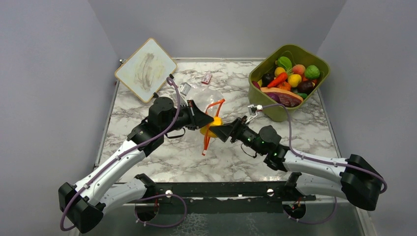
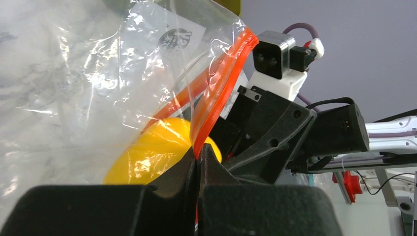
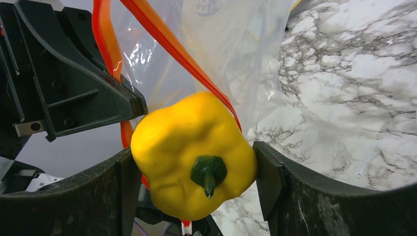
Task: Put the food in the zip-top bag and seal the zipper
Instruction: Place the fake vegetable in the zipper food storage bag.
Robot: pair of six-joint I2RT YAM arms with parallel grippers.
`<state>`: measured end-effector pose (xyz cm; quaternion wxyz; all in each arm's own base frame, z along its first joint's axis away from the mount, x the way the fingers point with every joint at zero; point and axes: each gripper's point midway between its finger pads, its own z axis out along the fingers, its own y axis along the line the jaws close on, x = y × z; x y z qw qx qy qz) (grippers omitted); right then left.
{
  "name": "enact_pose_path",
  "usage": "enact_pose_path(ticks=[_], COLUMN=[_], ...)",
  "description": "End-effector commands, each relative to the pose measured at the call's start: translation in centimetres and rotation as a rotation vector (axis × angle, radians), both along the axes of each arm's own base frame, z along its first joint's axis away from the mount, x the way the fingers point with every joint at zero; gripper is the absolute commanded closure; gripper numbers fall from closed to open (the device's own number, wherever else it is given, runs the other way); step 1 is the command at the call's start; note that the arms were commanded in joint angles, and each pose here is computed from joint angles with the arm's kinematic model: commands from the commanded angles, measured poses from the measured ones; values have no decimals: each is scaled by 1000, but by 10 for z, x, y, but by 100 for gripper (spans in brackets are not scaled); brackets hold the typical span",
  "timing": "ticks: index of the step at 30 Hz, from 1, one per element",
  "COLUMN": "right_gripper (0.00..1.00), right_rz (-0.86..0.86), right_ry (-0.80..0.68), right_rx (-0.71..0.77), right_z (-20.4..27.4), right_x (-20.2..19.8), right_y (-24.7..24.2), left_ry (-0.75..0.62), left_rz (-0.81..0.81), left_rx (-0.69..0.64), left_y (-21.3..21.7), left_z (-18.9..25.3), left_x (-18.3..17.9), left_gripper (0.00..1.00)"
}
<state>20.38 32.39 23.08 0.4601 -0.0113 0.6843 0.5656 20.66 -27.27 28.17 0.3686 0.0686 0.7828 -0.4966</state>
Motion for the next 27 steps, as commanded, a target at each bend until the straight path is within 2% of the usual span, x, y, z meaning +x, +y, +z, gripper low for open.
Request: enact_pose_path(ticks=[1, 7, 11, 14, 17, 21, 24, 27], right_gripper=[80, 80, 80, 80, 81, 81, 81, 81], right_rz=[51, -99, -172, -346, -443, -376, -179, -77], right_ry=[-14, 34, 52, 49, 23, -7, -88, -80], right_rx=[69, 61, 28, -70, -53, 5, 93, 159], right_z=[20, 4, 6, 2, 10, 26, 41, 42], right_x=[-8, 14, 24, 35, 38, 30, 5, -8], right_y=[22, 14, 9, -9, -27, -20, 5, 21], left_ry=[-6, -8, -2, 0, 1, 4, 10, 18], left_rz=[-8, -31, -29, -18, -17, -3, 11, 1], left_rx=[-33, -136, -153, -157, -145, -120, -82, -93], left_y=[-4, -7, -7, -5, -4, -2, -2, -4], left_z=[7, 37, 43, 43, 37, 24, 12, 13], left_x=[1, -8, -9, -9, -9, -7, -2, -3], left_gripper=[100, 100, 100, 100, 100, 100, 100, 100])
